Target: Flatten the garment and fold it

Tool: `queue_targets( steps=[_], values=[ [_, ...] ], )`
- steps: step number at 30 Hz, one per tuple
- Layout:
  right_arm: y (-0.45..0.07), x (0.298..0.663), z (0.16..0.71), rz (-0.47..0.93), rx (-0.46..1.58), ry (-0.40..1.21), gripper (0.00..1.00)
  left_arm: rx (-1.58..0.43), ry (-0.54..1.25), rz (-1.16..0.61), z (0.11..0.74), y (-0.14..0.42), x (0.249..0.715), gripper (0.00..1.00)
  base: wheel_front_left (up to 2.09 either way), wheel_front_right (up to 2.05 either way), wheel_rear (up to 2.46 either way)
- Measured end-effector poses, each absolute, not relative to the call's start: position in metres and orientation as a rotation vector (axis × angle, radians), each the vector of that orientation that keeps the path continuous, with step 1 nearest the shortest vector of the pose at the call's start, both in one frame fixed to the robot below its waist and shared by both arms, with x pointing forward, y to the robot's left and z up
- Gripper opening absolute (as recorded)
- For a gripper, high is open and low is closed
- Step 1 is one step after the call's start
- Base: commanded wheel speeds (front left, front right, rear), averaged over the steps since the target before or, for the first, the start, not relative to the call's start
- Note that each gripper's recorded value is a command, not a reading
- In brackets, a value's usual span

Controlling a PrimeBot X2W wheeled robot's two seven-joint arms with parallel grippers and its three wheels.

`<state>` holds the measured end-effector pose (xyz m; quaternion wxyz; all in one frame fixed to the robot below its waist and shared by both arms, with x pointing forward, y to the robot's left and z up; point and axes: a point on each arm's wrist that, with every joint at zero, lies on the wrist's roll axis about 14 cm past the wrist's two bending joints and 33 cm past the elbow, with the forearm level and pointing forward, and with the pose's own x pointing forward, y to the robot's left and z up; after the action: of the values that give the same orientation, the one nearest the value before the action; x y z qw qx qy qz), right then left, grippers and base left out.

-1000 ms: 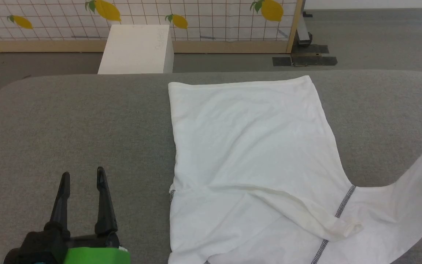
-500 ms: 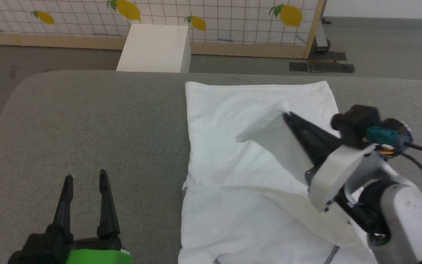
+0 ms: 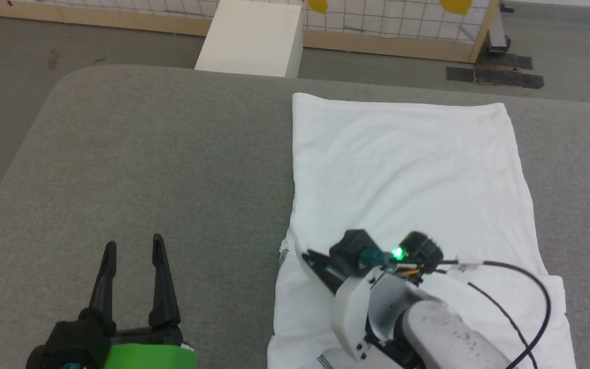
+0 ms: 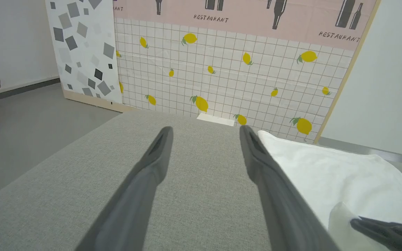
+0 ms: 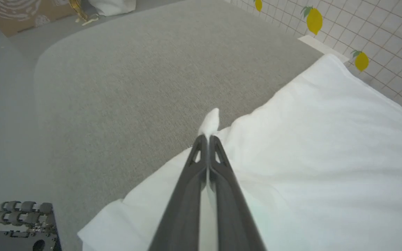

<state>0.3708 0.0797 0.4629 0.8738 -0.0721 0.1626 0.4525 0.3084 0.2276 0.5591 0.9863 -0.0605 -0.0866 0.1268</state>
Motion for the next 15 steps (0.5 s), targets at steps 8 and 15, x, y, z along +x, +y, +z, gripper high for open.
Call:
queue_targets(
  steps=[8,15],
  values=[
    [0.087,0.359,0.428,0.951,-0.154,0.407,1.00,-0.119,-0.171,0.268,0.557,0.231,0.305,1.00,0.00,0.00,0.00],
    [0.080,0.385,0.481,0.877,-0.018,0.269,1.00,-0.122,-0.193,0.230,0.564,0.224,0.311,1.00,0.00,0.00,0.00]
  ],
)
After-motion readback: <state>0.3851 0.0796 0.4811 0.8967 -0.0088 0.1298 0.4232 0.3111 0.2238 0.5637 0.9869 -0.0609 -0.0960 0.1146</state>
